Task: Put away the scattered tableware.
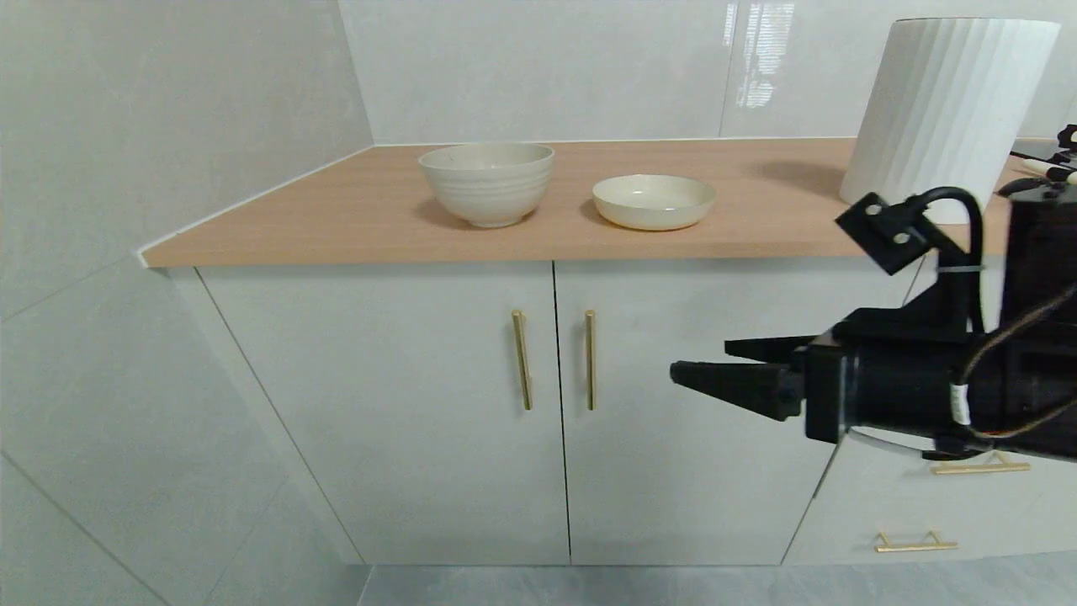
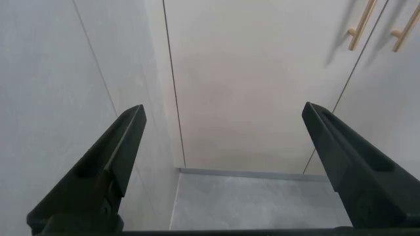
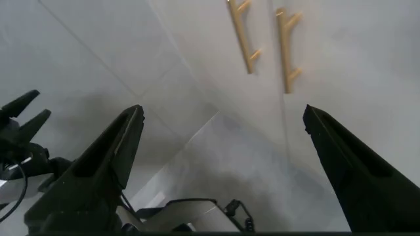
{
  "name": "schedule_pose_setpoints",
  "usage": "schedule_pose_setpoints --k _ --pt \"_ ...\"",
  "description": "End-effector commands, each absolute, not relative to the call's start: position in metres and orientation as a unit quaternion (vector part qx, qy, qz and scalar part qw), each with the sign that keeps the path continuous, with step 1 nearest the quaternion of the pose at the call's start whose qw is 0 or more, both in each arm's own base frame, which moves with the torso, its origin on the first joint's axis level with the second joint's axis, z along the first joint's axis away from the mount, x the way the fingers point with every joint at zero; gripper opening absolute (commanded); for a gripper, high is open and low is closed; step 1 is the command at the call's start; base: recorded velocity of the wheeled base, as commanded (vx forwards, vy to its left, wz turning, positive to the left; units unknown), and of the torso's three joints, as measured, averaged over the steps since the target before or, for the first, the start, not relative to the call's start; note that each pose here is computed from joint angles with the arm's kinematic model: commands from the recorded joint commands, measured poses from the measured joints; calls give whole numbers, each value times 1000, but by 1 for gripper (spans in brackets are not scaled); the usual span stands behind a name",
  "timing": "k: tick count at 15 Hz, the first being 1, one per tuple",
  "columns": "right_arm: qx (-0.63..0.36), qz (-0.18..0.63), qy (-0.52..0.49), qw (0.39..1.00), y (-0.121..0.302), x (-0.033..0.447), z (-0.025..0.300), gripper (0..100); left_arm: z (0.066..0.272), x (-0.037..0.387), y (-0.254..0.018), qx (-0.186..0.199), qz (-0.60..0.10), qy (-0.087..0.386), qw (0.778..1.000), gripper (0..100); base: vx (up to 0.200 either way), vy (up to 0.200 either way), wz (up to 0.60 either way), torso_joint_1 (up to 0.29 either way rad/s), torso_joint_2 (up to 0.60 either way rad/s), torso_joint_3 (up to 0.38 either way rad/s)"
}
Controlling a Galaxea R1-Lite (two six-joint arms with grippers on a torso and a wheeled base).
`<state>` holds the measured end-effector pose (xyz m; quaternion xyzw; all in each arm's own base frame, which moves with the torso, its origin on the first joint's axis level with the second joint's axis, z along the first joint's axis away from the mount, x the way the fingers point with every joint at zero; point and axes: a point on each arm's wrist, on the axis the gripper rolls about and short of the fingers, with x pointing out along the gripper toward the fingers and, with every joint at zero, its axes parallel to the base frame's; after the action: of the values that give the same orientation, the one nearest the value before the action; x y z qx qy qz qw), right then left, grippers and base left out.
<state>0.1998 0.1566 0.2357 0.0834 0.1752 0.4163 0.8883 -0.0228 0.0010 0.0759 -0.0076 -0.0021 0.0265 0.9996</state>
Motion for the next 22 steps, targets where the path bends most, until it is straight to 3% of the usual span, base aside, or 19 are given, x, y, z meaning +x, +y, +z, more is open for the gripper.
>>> schedule_pose_setpoints --k 1,7,22 --pt "81 418 222 877 187 227 211 100 76 -23 1 -8 27 -3 1000 100 0 0 0 0 0 0" --pt "93 421 186 883 227 278 178 100 76 -23 1 -8 26 -3 1000 100 0 0 0 0 0 0" --pt "111 405 159 893 255 325 163 100 76 -23 1 -8 27 -3 1000 100 0 0 0 0 0 0"
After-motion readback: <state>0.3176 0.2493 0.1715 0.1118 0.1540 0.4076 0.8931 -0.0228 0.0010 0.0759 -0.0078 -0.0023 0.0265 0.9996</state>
